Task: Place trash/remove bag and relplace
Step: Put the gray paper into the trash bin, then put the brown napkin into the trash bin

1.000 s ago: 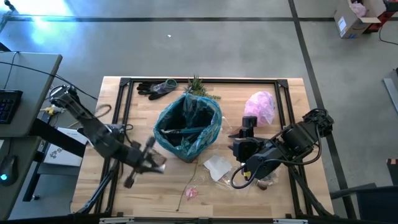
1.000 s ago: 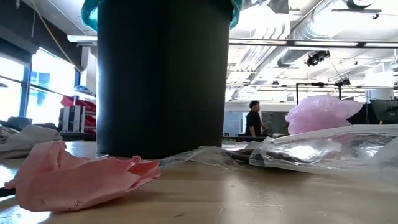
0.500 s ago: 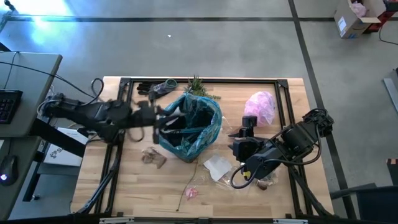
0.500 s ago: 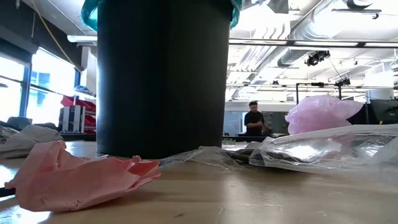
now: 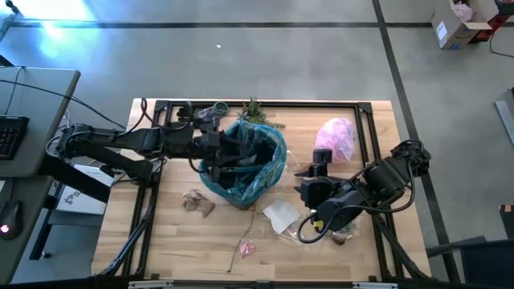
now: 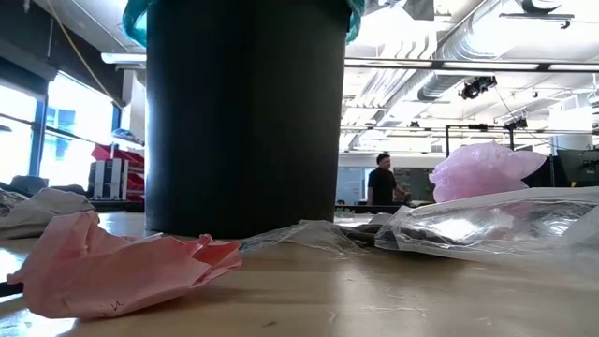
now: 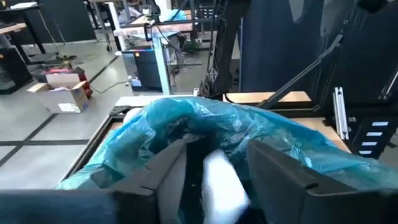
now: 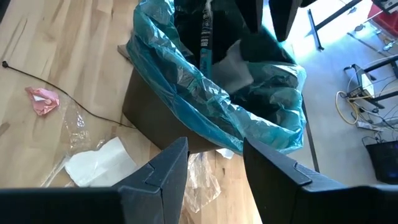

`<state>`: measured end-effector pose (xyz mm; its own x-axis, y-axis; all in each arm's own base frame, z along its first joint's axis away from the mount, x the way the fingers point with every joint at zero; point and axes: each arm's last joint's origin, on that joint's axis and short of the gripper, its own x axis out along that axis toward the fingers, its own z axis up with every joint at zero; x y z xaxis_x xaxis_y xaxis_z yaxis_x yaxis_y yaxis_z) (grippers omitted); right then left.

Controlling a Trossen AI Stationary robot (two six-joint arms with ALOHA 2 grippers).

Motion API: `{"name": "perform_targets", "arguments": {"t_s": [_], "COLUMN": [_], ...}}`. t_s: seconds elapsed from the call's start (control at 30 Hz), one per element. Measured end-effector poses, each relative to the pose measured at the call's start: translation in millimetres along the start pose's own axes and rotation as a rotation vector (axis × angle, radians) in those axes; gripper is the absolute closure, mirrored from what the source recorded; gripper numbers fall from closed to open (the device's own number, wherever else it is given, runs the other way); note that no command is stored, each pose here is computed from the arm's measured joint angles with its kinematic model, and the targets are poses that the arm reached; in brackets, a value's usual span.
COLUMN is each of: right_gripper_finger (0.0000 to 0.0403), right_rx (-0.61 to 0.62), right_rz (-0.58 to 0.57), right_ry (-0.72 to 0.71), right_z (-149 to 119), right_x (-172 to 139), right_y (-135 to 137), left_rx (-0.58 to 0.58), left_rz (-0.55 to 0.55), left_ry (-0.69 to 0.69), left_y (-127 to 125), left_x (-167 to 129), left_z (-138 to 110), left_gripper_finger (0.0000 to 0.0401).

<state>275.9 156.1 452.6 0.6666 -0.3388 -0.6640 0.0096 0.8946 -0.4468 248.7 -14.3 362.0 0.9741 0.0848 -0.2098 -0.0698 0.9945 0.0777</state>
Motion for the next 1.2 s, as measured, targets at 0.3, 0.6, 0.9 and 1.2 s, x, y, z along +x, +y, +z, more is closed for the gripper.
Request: {"name": "perform_targets", "arguments": {"t_s": [0.3, 0.6, 0.9, 1.2], "right_gripper_finger": [0.0261, 0.0261, 0.0261, 0.0261], "right_rx": [0.014, 0.014, 0.017, 0.023], "right_rz": [-0.001, -0.001, -0.005, 0.012], "right_ry": [0.003, 0.003, 0.007, 0.015], "right_z": [0, 0, 0, 0], "right_x": [0, 0, 1, 3], "right_y": [0, 0, -2, -4], "left_rx": [0.031, -0.114, -0.205, -0.076], "left_rz": [-0.039, 0.001, 0.139, 0.132], "left_ry": [0.022, 0.344, 0.383, 0.270], "left_y": [-8, -32, -62, -74], "left_x": [-48, -88, -86, -88], "left_z": [27, -2, -55, -47], "left_gripper_finger": [0.0184, 0.0188, 0.0188, 0.0188]}}
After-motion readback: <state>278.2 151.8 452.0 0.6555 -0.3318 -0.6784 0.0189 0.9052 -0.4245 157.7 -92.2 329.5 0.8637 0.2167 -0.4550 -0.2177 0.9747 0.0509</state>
